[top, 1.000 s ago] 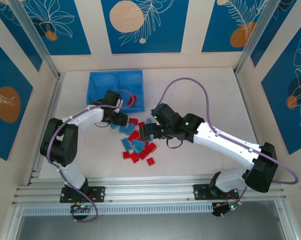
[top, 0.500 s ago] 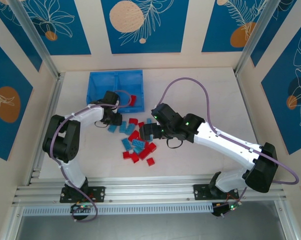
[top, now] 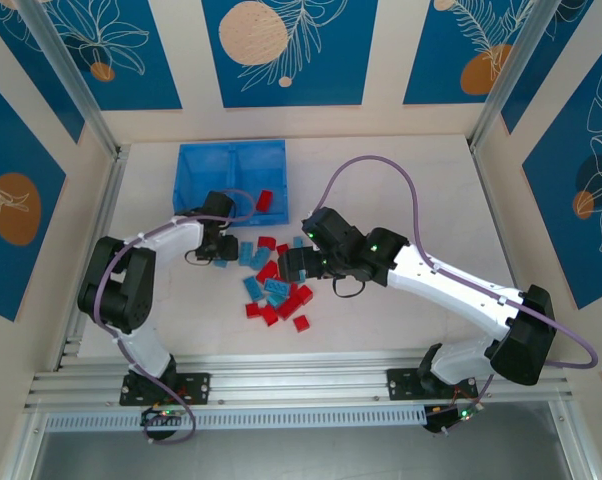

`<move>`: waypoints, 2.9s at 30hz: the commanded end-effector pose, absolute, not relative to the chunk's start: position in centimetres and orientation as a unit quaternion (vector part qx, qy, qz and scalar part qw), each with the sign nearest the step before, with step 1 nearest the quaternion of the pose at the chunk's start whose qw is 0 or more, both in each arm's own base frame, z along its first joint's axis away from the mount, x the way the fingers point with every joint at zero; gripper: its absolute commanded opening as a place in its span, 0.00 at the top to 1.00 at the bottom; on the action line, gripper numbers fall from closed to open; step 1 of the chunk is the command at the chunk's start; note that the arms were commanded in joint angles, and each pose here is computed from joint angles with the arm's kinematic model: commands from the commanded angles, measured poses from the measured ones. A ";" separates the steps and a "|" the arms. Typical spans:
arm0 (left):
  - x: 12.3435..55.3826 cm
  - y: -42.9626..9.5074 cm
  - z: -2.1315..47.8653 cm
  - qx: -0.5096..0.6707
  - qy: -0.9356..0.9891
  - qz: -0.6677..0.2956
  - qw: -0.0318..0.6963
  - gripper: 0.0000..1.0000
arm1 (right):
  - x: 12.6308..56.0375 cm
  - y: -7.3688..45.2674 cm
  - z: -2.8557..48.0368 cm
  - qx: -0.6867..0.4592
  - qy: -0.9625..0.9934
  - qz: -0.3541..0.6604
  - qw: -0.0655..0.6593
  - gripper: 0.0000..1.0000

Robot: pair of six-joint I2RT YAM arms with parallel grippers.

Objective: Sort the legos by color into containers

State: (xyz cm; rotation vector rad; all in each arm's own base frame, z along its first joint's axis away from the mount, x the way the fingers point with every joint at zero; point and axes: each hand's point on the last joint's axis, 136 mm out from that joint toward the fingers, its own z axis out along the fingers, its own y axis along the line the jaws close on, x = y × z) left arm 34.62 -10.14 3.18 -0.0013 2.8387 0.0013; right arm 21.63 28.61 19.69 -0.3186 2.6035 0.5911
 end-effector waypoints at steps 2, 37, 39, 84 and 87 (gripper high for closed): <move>33.9 -10.1 1.7 -0.009 0.992 -0.011 0.126 0.56 | 21.0 29.0 20.4 -0.120 0.939 0.228 0.227 0.02; 52.9 -5.1 12.3 -0.092 0.965 -0.028 0.244 0.77 | 20.3 29.6 22.9 -0.140 0.925 0.244 0.254 0.01; 53.4 -5.3 10.9 -0.092 0.967 -0.031 0.235 0.76 | 20.2 29.5 22.9 -0.142 0.926 0.243 0.253 0.01; 22.0 -17.9 27.0 0.316 0.827 -0.263 0.384 0.00 | 22.3 30.0 7.6 -0.218 0.955 0.128 0.153 0.20; 22.6 -18.1 26.6 0.316 0.827 -0.263 0.383 0.00 | 22.4 30.2 6.6 -0.214 0.959 0.120 0.140 0.30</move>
